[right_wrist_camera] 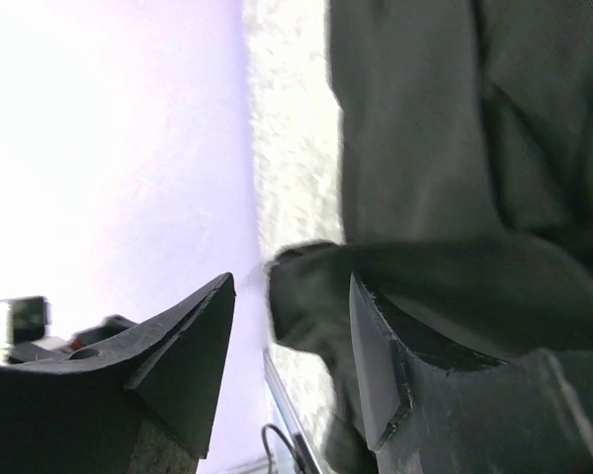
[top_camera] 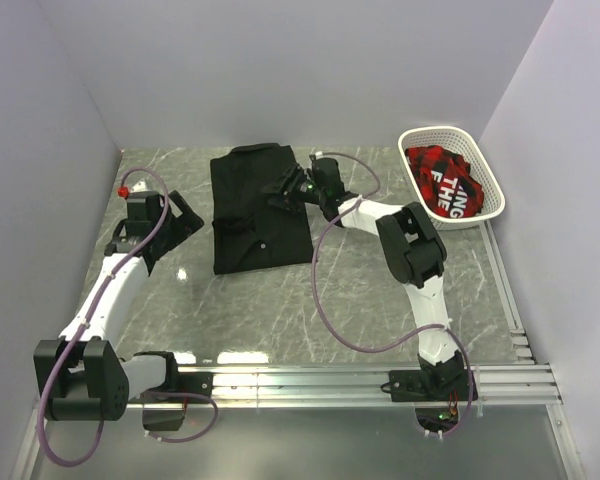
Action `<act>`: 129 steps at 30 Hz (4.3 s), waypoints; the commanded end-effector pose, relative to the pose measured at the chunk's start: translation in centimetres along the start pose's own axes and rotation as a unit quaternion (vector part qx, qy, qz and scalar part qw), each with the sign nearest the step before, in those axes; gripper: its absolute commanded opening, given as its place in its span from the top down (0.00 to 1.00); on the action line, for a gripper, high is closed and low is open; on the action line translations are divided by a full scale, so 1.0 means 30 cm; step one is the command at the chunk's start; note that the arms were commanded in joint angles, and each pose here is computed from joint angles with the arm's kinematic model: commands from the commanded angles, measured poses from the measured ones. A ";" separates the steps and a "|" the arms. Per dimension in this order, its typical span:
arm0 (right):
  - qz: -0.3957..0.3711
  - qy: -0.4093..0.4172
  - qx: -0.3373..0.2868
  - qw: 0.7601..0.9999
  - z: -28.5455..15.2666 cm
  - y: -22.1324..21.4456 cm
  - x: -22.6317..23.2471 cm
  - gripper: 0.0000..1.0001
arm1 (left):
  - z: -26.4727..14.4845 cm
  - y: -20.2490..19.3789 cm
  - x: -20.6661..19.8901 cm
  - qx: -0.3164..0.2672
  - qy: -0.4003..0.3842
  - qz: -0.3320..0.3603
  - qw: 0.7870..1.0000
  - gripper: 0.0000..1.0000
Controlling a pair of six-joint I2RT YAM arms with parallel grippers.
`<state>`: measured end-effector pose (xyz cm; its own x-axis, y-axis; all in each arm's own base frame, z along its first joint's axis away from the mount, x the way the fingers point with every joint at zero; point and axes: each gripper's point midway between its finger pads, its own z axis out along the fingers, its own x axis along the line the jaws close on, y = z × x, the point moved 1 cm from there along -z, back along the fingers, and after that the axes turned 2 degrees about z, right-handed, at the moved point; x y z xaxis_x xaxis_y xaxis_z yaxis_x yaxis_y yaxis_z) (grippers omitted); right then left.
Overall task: Fold and stack the long sleeve shirts
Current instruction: Fold the shirt
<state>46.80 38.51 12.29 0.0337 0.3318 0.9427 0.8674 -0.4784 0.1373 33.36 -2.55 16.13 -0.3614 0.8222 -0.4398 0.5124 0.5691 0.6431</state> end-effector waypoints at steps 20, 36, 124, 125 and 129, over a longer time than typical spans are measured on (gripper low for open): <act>-0.164 -0.036 -0.048 0.985 -0.397 0.048 0.121 0.41 | 0.057 -0.250 -0.139 0.142 -0.081 -0.094 0.982 0.11; -0.199 -0.057 -0.009 0.978 -0.687 -0.211 0.000 0.41 | 0.133 -0.386 -0.146 0.172 -0.021 -0.122 0.977 0.34; -0.258 -0.104 -0.032 0.960 -0.388 0.100 -0.028 0.43 | 0.273 0.094 -0.152 0.053 0.002 -0.079 0.995 0.21; -0.251 -0.095 -0.020 0.963 -0.372 0.094 -0.027 0.43 | 0.289 0.072 -0.128 0.065 0.011 -0.083 0.994 0.23; -0.213 -0.082 0.009 0.974 -0.323 0.058 -0.058 0.45 | 0.307 -0.066 -0.087 0.123 0.009 -0.104 0.987 0.25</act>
<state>43.40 28.12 12.68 -0.2337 0.6772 0.6977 0.8172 -0.2521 0.5184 42.87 -4.83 13.79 -0.4641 0.6864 -0.5598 0.5185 0.7230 0.4566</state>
